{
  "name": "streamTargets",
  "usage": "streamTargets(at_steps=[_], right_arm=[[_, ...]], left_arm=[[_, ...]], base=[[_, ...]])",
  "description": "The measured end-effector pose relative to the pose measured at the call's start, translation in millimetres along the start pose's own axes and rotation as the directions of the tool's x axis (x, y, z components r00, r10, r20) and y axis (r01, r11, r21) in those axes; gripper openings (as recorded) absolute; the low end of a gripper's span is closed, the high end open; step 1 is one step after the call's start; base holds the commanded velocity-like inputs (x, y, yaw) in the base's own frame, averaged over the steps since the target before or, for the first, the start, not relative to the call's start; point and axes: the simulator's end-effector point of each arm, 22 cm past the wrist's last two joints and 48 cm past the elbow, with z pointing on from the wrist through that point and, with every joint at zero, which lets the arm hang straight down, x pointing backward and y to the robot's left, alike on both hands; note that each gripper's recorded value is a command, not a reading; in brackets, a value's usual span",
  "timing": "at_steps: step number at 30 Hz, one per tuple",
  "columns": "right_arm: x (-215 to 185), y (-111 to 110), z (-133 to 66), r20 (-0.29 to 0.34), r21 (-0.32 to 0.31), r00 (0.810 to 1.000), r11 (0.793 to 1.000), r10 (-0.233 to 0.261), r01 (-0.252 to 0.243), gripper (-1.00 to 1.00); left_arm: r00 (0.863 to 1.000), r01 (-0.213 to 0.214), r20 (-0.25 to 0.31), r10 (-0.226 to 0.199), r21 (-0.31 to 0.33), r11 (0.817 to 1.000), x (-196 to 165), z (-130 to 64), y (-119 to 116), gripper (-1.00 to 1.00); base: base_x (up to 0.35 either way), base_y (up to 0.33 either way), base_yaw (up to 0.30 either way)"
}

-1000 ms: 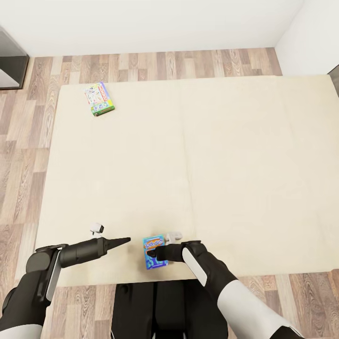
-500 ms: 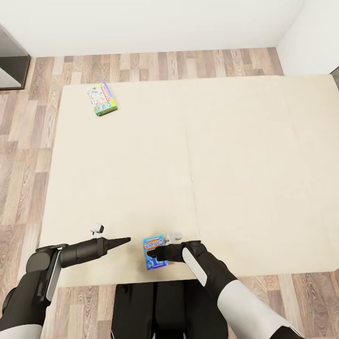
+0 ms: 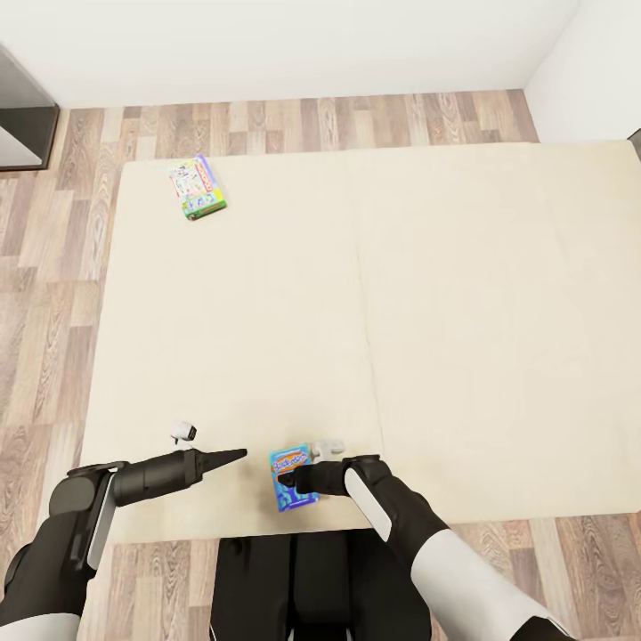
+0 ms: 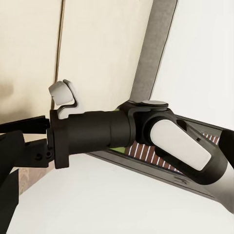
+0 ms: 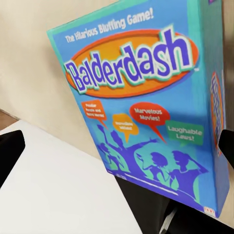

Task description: Put all the toys in the child's room - the three board games (two on the bed and one on the table), the two jigsaw puzzles on the table, and the tennis ball on the table - inside the toy box on the table in the child's room.

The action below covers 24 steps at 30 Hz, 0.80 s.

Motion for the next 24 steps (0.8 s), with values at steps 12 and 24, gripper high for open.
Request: streamTargets(at_steps=[12,24], right_arm=[[0.3,0.0,0.0,-0.001,0.000,1.000,1.000,0.000,0.000,1.00],[1.3,-0.8,0.3,-0.004,0.001,1.000,1.000,0.002,-0.002,1.00]], left_arm=[[1.000,-0.001,0.001,0.001,0.001,1.000,-0.5,-0.8,-0.2,1.00],[1.000,0.000,0.001,0.000,0.002,1.000,-0.3,-0.5,-0.3,1.00]], base=[[0.000,0.028,0.000],[0.000,0.022,0.000]])
